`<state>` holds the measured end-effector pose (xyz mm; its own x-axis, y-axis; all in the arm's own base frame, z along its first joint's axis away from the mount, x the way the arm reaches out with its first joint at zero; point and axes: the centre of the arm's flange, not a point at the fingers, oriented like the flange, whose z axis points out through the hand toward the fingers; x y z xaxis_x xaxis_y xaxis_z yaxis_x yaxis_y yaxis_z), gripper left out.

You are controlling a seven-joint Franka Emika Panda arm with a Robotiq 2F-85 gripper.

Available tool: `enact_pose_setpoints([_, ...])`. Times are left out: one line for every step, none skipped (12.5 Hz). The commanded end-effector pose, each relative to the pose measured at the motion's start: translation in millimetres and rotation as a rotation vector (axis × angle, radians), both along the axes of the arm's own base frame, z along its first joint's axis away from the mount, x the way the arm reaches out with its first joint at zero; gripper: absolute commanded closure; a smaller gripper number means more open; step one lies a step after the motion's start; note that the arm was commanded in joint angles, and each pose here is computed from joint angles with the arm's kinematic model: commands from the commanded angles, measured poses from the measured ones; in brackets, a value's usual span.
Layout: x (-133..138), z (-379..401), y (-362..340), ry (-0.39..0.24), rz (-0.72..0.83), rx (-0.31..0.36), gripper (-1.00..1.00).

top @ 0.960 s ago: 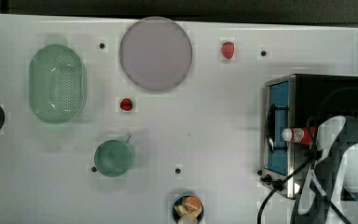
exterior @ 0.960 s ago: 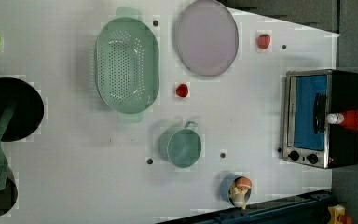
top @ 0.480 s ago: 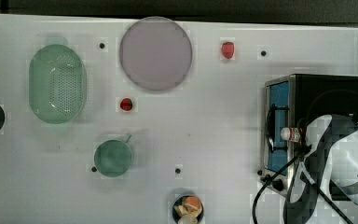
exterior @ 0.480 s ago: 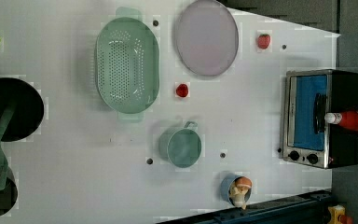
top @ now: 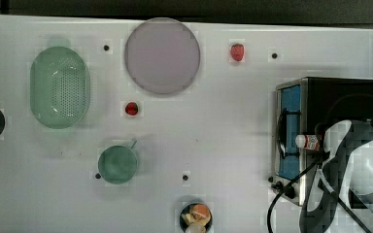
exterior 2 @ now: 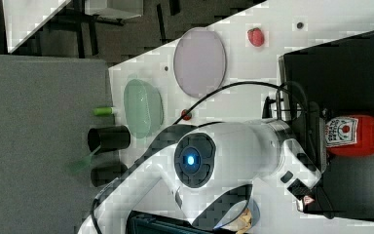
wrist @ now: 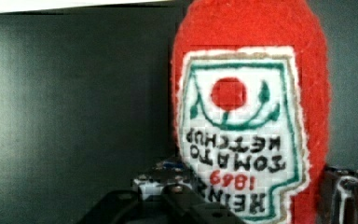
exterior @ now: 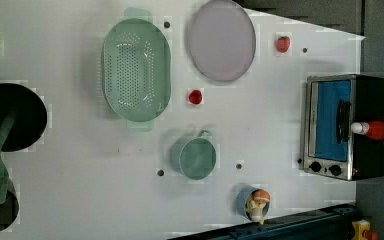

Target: Pick Ketchup from oven and place it on table.

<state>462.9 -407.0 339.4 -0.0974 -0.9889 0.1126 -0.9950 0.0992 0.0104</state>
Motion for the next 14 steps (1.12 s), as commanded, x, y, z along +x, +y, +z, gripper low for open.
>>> enact_pose_setpoints([14,40,0,-0.074,0.032,-0.019,-0.29])
enact_pose_setpoints([24,67,2,-0.103,0.077,-0.044,-0.29])
enact_pose_setpoints([35,99,9,-0.118,0.158,-0.067,-0.29])
enact_pose_setpoints([46,130,22,-0.117,0.240,-0.073,-0.29])
enact_pose_setpoints([55,158,41,-0.112,0.296,-0.061,-0.29])
enact_pose_setpoints([63,186,65,-0.111,0.340,-0.028,-0.29])
enact_pose_setpoints([68,210,88,-0.110,0.379,0.002,-0.29])
enact_pose_setpoints([72,229,113,-0.103,0.422,0.034,-0.29])
enact_pose_setpoints([76,242,140,-0.093,0.470,0.068,-0.29])
enact_pose_setpoints([79,251,170,-0.086,0.523,0.097,-0.29])
enact_pose_setpoints([83,260,199,-0.087,0.577,0.113,-0.29])
enact_pose_setpoints([88,266,229,-0.093,0.632,0.121,-0.29])
enact_pose_setpoints([95,270,259,-0.098,0.688,0.123,-0.29])
enact_pose_setpoints([101,271,288,-0.095,0.741,0.125,-0.29])
